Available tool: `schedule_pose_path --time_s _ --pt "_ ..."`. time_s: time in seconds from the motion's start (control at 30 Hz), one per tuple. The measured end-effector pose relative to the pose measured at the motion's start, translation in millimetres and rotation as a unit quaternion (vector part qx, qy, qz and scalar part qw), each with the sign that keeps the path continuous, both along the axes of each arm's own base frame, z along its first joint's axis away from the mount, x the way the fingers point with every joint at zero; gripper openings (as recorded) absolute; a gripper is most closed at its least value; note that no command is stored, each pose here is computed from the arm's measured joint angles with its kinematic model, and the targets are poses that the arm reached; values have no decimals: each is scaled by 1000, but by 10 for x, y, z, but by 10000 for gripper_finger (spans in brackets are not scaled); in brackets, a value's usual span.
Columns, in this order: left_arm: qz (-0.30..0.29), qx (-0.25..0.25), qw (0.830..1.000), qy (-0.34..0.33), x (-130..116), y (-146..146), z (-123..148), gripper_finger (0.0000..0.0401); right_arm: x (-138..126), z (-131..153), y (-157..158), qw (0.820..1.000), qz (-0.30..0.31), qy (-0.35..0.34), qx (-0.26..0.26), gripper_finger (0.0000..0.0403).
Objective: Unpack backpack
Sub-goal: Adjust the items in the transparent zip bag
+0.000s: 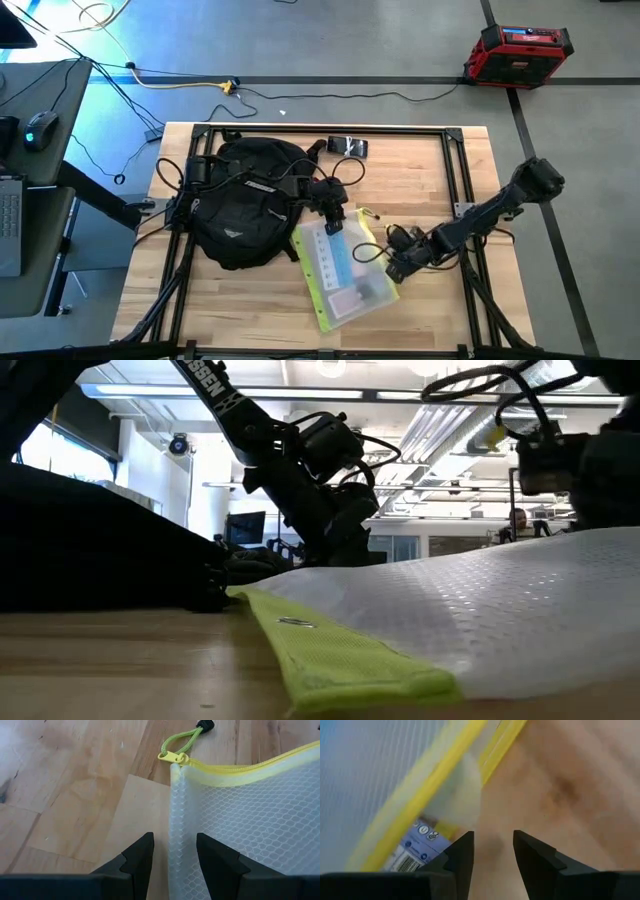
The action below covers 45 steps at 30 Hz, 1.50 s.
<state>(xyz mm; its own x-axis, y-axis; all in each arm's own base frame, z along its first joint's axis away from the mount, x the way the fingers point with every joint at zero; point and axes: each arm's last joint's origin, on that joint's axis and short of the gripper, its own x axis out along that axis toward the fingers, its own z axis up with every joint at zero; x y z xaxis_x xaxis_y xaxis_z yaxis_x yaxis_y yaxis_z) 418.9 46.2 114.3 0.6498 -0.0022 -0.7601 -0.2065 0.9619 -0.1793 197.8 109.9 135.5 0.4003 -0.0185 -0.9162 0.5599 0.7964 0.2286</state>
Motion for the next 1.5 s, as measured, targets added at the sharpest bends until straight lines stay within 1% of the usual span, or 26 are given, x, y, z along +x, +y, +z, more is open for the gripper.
schedule_pose_path --time_s 0.1,0.2,0.3,0.43,0.5,0.57,0.63,0.7,0.83,0.9,0.97,1.03,1.07,1.13,1.2,1.27,1.37,1.5 --pt "0 0 1000 0 0 0 0 133 -22 -31 55 1000 4 16 21 125" --pt "0 0 1000 0 0 0 0 133 -3 -41 94 999 13 7 30 125" --pt "1 1 1000 0 1 -1 1 133 90 -38 160 997 48 -33 52 125" --pt "8 -4 1000 -3 5 0 3 133 263 -62 219 988 103 -93 72 125" --pt "8 -4 1000 -7 10 -4 4 133 337 -116 217 984 122 -106 76 125" --pt "11 -5 1000 -9 13 -7 5 133 388 -165 188 982 134 -103 81 125" --pt "11 -5 1000 -9 14 -9 5 133 441 -161 159 981 145 -105 74 125" --pt "11 -5 1000 -9 14 -9 6 133 488 -131 130 981 149 -121 41 125" --pt "11 -4 1000 -10 15 -9 6 133 543 79 149 975 172 -138 4 125" --pt "10 -4 1000 -10 15 -9 6 133 503 194 179 977 175 -119 -25 125" --pt "8 -2 1000 -10 15 -9 6 133 424 279 214 979 177 -85 -58 125" --pt "8 -2 1000 -10 15 -9 6 133 356 343 275 979 182 -61 -73 125" --pt "8 -2 1000 -10 15 -9 6 133 326 357 314 978 188 -54 -71 125" --pt "8 -1 1000 -10 15 -9 6 133 263 351 406 975 215 -43 -48 125" --pt "8 -1 1000 -10 15 -9 6 133 209 343 504 969 240 -47 -27 125" --pt "8 -1 1000 -10 15 -9 6 133 166 326 571 965 256 -58 -23 125" --pt "8 -1 1000 -10 16 -8 8 133 149 284 587 962 260 -76 -23 125" --pt "8 -1 1000 -10 16 -8 8 133 150 216 529 964 254 -74 -17 125"
